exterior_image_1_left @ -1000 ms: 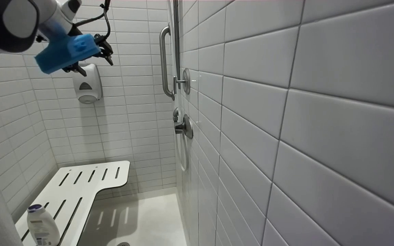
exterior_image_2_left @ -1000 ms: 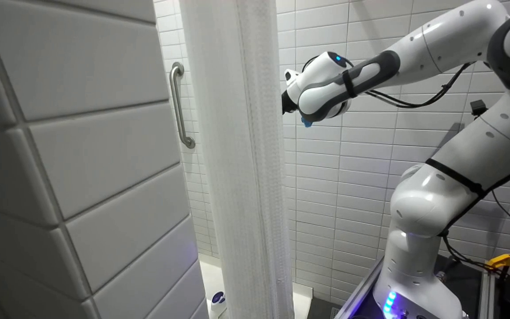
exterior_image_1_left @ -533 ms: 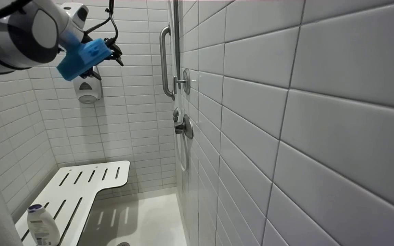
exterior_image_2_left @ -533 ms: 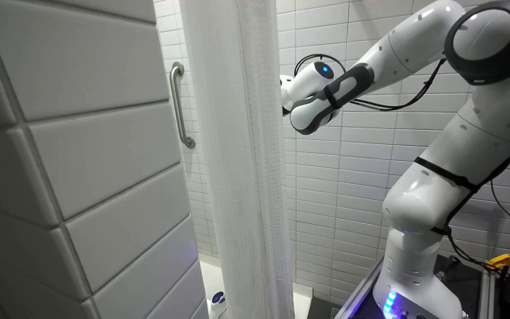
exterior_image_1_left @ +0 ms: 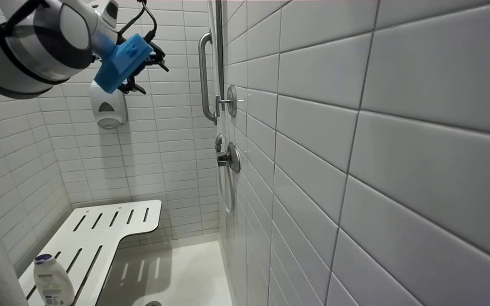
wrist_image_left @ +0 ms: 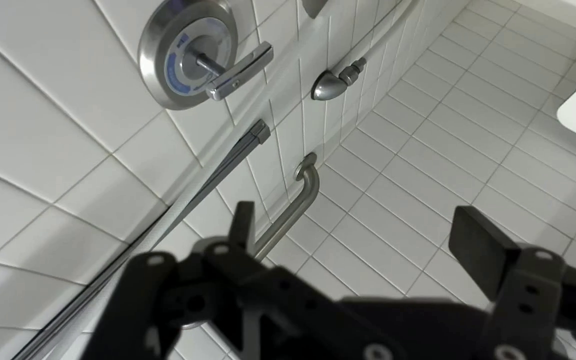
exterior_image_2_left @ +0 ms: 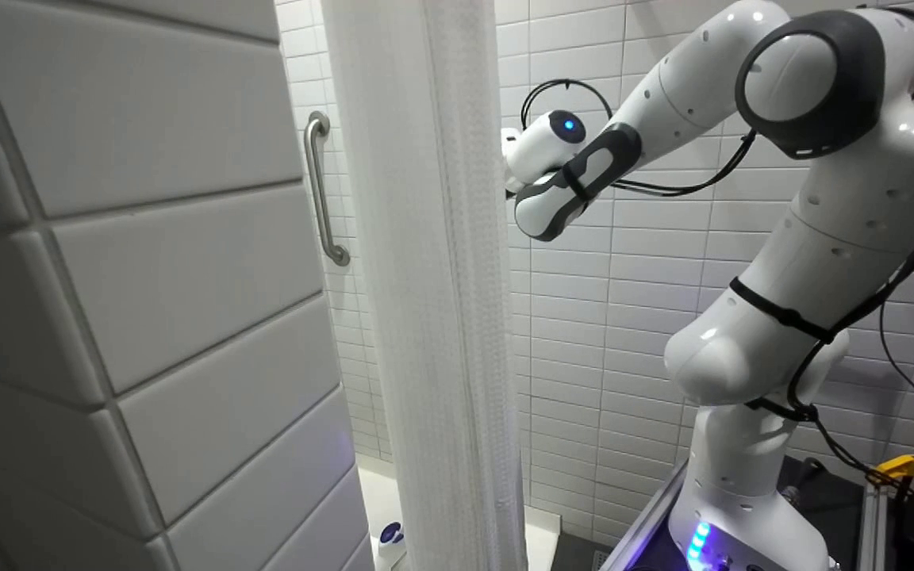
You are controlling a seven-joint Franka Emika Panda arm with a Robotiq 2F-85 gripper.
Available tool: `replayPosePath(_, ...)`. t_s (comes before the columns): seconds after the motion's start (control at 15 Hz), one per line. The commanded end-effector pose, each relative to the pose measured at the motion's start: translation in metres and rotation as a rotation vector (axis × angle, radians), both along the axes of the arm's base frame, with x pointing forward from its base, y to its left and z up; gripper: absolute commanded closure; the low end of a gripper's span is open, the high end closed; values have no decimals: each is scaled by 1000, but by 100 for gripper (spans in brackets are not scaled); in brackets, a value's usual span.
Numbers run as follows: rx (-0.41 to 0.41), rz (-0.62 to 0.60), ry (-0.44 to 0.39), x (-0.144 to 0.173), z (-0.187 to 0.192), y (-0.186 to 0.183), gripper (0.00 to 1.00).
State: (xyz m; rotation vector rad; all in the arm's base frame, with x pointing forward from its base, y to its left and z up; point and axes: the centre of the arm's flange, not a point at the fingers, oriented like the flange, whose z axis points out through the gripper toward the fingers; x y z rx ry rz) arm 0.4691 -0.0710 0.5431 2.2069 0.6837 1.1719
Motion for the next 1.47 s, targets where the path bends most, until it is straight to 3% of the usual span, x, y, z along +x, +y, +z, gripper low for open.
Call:
replayPosePath(0.0,-77,38,37,22,-7,21,0)
replayPosePath(0.4,-312,21,118,44,-9,18,0)
replayPosePath(0.87,-547,46,315,52,-27,7,0)
replayPosePath(0.93,-485,32,285,38,-20,6,0)
replayPosePath(1.4,-484,30,288,38,-21,5,0)
